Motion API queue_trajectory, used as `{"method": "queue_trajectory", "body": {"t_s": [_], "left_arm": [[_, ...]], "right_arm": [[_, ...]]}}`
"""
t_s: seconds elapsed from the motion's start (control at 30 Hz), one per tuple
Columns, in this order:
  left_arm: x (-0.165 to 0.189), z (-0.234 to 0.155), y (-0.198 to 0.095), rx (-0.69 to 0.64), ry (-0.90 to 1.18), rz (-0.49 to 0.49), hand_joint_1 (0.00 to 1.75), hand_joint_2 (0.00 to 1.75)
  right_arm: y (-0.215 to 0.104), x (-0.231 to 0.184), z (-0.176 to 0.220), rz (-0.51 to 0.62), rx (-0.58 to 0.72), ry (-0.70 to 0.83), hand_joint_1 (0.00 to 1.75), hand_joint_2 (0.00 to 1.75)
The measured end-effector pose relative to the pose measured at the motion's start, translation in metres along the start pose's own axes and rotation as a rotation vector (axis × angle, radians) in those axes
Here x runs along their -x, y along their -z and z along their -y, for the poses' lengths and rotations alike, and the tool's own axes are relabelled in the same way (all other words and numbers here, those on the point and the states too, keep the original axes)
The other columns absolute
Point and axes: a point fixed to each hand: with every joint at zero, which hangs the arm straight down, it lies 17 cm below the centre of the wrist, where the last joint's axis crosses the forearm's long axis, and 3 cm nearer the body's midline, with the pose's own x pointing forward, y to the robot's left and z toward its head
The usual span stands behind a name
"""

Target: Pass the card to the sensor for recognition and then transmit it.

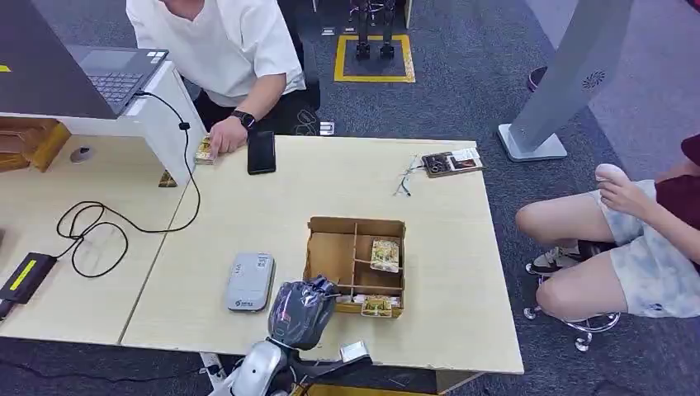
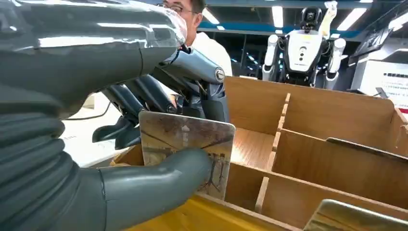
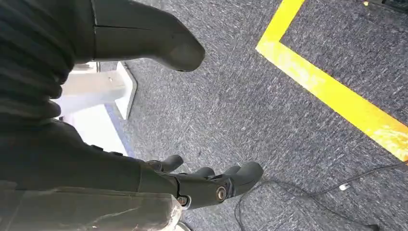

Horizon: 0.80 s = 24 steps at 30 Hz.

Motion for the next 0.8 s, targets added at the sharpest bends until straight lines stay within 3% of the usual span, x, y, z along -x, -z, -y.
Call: {"method": "queue_trajectory", "body": {"t_s": [0.33, 0.43, 0.57, 0.8], "left_arm": [[-0.005, -0.003, -0.003, -0.009, -0.01, 0.023, 1.75, 1.75], [-0.017, -0.009, -0.005, -0.029, -0.032, 0.077, 1.75, 1.75], [-0.037, -0.051, 0.0, -0.165, -0.14, 0.146, 1.75, 1.75], [0.004, -0.144, 0.012, -0.46, -0.268, 0.052, 1.75, 1.75]], "right_arm": [[0.0, 0.001, 0.001, -0.001, 0.002, 0.0, 0.0, 1.75], [0.0, 0.001, 0.001, -0.002, 0.003, 0.007, 0.0, 1.75], [0.0, 0.002, 0.001, -0.004, 0.007, 0.015, 0.0, 1.75], [0.0, 0.007, -0.001, -0.009, 0.013, 0.015, 0.0, 1.75]]}}
